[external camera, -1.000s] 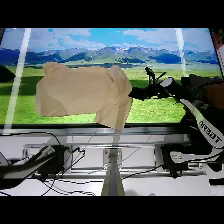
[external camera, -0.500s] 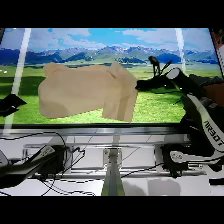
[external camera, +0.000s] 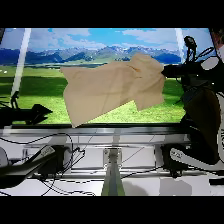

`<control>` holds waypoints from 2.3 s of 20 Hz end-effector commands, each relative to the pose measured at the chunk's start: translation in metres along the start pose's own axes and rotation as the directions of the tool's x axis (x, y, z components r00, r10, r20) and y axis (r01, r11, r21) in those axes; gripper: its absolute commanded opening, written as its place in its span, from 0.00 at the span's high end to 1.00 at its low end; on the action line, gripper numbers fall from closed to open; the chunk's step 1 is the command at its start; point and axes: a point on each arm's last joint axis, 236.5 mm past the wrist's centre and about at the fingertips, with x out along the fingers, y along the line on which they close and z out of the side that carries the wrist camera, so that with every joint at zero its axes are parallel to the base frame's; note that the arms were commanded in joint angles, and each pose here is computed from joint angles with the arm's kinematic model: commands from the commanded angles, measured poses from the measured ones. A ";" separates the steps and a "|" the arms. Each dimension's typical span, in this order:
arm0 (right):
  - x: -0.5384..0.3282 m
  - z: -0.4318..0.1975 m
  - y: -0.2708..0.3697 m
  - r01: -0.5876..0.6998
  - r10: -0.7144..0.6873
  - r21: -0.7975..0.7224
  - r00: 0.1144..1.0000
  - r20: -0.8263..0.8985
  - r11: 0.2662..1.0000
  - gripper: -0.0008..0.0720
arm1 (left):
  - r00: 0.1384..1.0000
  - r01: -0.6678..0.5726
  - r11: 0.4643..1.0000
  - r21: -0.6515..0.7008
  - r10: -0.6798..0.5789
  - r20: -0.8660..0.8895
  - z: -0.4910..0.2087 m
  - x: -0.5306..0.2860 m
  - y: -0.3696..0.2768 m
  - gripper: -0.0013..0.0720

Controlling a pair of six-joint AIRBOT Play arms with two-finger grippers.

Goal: Fold the clothes and pants, and hang the long-sleeved shirts on hangers.

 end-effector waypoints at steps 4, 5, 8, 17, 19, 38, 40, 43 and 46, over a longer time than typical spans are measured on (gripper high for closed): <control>-0.005 0.002 -0.006 0.014 -0.014 0.002 1.000 0.007 1.000 0.97 | 0.991 0.051 0.990 0.134 -0.034 -0.131 -0.041 0.066 -0.045 0.17; -0.005 0.002 -0.006 0.014 -0.014 0.002 1.000 0.007 1.000 0.97 | 0.991 0.029 0.986 0.166 -0.007 -0.136 -0.043 0.073 -0.049 0.17; -0.006 0.001 -0.005 0.012 -0.012 0.003 1.000 0.004 1.000 0.97 | 0.985 0.001 0.977 0.214 0.036 -0.168 -0.051 0.090 -0.057 0.18; -0.007 -0.001 0.004 -0.024 0.024 0.019 1.000 -0.005 1.000 0.97 | 0.933 0.082 0.962 0.262 0.018 -0.359 -0.087 0.104 -0.058 0.84; -0.009 0.005 0.014 -0.064 0.063 0.042 0.998 0.023 0.997 0.97 | 0.947 0.090 0.945 0.315 0.016 -0.321 -0.068 0.100 -0.067 0.96; -0.490 0.076 0.271 0.144 0.405 -0.495 0.404 0.820 0.857 0.97 | -0.159 -0.664 0.622 0.415 -0.660 0.734 -0.031 -0.519 -0.422 0.96; -0.522 0.054 0.287 0.189 0.427 -0.504 0.333 0.840 0.843 0.97 | -0.194 -0.726 0.599 0.339 -0.651 0.734 -0.065 -0.530 -0.416 0.96; -0.550 0.042 0.293 0.240 0.422 -0.480 0.254 0.870 0.844 0.97 | -0.144 -0.722 0.618 0.312 -0.575 0.805 -0.068 -0.518 -0.395 0.96; -0.518 0.073 0.255 0.225 0.303 -0.391 0.343 0.889 0.892 0.97 | 0.109 -0.663 0.665 0.345 -0.370 0.923 -0.014 -0.458 -0.350 0.96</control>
